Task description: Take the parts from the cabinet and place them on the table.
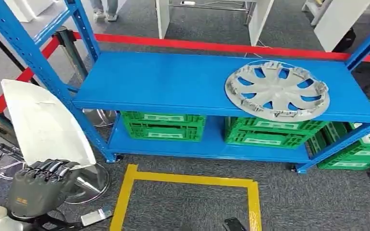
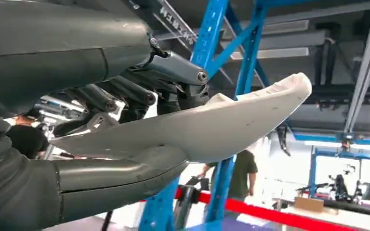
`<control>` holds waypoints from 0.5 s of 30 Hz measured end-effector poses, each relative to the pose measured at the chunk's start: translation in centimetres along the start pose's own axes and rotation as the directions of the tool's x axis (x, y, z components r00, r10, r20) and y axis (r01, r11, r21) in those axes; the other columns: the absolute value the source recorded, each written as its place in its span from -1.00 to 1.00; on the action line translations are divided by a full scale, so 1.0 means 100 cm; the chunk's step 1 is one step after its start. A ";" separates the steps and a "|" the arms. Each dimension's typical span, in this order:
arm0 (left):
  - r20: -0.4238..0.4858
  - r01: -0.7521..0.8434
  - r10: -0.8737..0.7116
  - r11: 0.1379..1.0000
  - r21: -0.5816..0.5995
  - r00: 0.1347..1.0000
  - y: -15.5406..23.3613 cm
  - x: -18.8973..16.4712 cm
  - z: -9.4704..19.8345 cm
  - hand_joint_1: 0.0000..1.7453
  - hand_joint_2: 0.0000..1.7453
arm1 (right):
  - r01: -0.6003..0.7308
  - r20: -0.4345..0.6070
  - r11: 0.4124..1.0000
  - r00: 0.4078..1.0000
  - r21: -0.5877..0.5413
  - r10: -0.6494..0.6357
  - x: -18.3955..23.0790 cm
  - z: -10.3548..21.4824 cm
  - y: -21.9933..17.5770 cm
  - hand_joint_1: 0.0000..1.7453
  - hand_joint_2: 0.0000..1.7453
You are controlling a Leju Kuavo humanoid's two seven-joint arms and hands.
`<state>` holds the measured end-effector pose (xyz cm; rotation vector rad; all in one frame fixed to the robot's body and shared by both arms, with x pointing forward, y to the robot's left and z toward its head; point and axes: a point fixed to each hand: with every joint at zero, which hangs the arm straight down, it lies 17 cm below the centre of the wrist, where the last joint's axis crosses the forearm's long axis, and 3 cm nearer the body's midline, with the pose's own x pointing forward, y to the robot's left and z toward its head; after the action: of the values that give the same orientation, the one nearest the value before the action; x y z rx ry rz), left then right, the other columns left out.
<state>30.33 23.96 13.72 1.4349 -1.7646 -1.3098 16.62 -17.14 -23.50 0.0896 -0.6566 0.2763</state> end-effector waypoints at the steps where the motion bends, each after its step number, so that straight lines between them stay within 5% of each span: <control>1: 0.000 0.000 0.000 1.000 0.000 1.000 0.000 0.000 0.000 1.00 1.00 | -0.001 0.005 1.000 1.000 0.002 0.001 0.002 0.000 0.001 -1.00 -1.00; 15: 0.024 -0.021 0.021 1.000 0.001 1.000 0.006 0.010 0.007 1.00 1.00 | -0.009 0.080 0.989 0.997 -0.149 0.021 0.051 -0.017 -0.043 -1.00 -1.00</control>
<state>29.21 23.23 13.79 1.4037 -1.7914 -1.3203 22.68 -19.83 -21.75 -0.0467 -0.7565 0.2381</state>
